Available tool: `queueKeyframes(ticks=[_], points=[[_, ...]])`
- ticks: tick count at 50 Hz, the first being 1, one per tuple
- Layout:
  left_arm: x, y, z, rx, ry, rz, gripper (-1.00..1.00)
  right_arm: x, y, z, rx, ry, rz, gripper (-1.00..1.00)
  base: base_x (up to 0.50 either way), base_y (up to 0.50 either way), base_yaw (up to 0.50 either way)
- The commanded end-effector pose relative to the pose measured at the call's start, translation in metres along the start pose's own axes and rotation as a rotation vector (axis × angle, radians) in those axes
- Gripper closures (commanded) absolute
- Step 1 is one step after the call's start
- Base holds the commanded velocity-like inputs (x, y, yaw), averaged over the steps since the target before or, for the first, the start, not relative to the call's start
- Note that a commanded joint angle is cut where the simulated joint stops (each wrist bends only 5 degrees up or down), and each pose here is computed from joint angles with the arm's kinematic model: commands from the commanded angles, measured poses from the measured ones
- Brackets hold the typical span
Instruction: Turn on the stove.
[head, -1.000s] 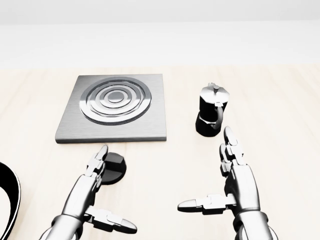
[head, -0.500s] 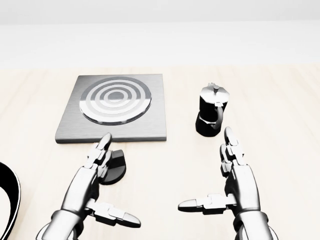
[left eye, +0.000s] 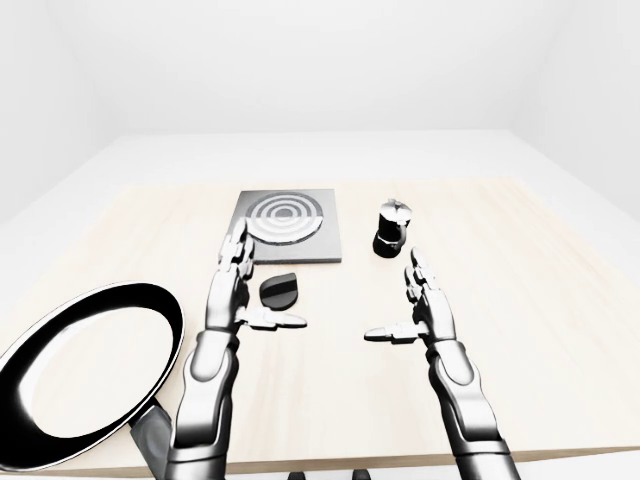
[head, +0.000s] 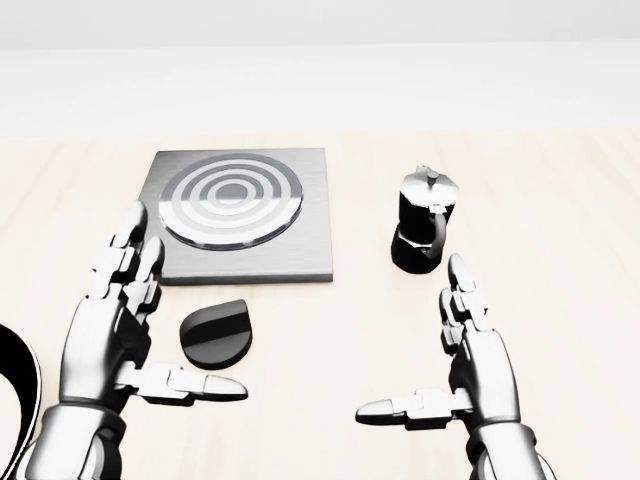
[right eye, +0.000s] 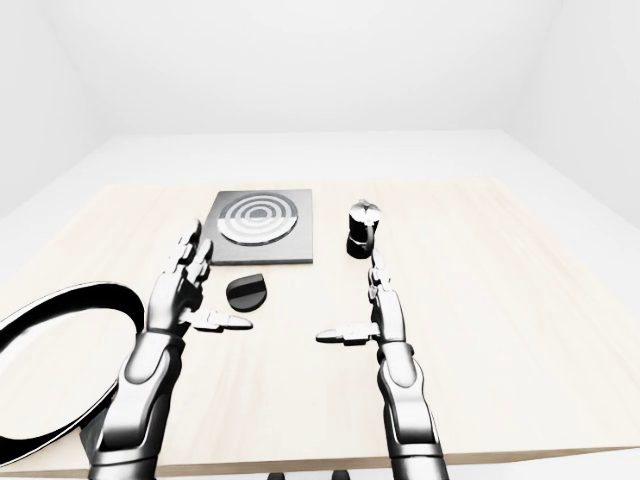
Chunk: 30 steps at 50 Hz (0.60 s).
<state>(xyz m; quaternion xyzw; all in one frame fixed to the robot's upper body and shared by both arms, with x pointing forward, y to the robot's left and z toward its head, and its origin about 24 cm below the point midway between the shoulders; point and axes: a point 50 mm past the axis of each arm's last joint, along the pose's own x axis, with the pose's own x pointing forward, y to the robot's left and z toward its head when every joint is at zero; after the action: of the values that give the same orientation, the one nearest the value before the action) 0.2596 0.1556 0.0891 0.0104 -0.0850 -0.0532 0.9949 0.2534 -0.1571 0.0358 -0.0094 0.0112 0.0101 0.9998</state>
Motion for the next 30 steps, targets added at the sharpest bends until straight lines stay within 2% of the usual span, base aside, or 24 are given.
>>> queueKeyframes(ticks=[1, 23, 26, 30], points=[[-0.003, 0.007, 0.012, -0.004, -0.062, 0.044, -1.00, 0.000, 0.000, 0.000, -0.001, -0.002, 0.001, -1.00, 0.00, 0.00, 0.00], [-0.007, 0.014, 0.020, -0.010, -0.089, 0.073, -1.00, 0.000, 0.000, 0.000, 0.001, 0.000, -0.001, -1.00, 0.00, 0.00, 0.00], [-0.008, 0.018, 0.032, -0.013, -0.113, 0.095, -1.00, 0.000, 0.000, 0.001, 0.002, 0.001, -0.003, -1.00, 0.00, 0.00, 0.00], [-0.011, 0.027, 0.059, -0.005, -0.229, 0.133, -1.00, 0.000, -0.001, 0.000, 0.004, 0.003, -0.005, -1.00, 0.00, 0.00, 0.00]])
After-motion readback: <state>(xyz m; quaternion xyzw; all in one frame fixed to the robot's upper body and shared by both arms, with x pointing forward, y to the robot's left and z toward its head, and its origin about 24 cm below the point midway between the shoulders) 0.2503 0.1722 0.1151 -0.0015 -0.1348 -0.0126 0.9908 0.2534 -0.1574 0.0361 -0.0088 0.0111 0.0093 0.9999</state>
